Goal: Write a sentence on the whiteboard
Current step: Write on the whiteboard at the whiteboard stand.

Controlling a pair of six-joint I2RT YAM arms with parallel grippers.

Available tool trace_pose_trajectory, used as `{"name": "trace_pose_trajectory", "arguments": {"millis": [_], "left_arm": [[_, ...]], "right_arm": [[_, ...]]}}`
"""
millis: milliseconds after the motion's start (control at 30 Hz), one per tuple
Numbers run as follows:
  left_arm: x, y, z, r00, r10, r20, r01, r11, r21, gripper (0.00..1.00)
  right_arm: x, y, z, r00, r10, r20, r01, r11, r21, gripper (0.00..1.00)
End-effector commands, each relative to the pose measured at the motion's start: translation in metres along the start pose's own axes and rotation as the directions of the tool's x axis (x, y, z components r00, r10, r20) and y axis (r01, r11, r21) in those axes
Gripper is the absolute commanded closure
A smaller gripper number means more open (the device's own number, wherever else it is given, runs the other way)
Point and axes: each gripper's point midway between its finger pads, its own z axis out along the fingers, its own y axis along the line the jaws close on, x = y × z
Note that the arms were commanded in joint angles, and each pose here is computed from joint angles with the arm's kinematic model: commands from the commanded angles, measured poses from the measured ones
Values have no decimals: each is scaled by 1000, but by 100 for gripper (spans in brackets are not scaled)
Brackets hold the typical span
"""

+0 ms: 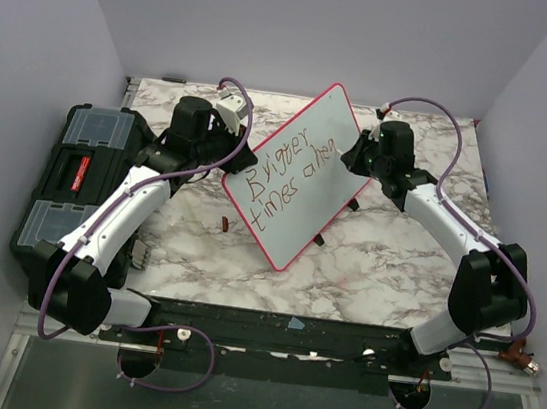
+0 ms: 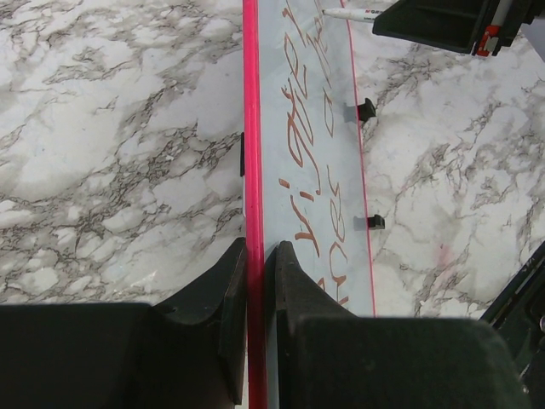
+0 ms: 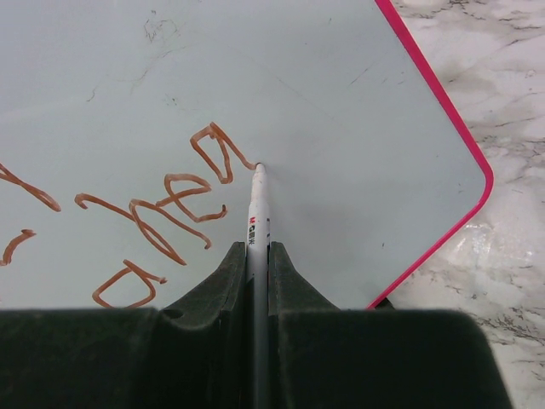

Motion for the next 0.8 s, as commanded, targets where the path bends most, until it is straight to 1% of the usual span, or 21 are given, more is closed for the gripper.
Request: {"name": "trace_pose_trajectory", "arguments": {"millis": [0, 233, 367, 767], "left_arm": [[-10, 2, 2, 991, 129, 27, -129, 992, -3, 100], [-11, 2, 2, 991, 130, 27, -130, 992, -3, 100], [-10, 2, 2, 991, 129, 25, -129, 992, -4, 100], [-9, 3, 3, 991, 134, 23, -134, 991, -7, 100]], "right_arm": [[3, -4, -6, 1000, 2, 1, -2, 1000, 26, 99], [-22, -12, -25, 996, -33, 78, 26, 995, 98, 99], [-35, -12, -27, 993, -35, 109, 23, 994, 107, 99], [-41, -10, -7, 995, -31, 95, 22, 995, 97, 99]]}}
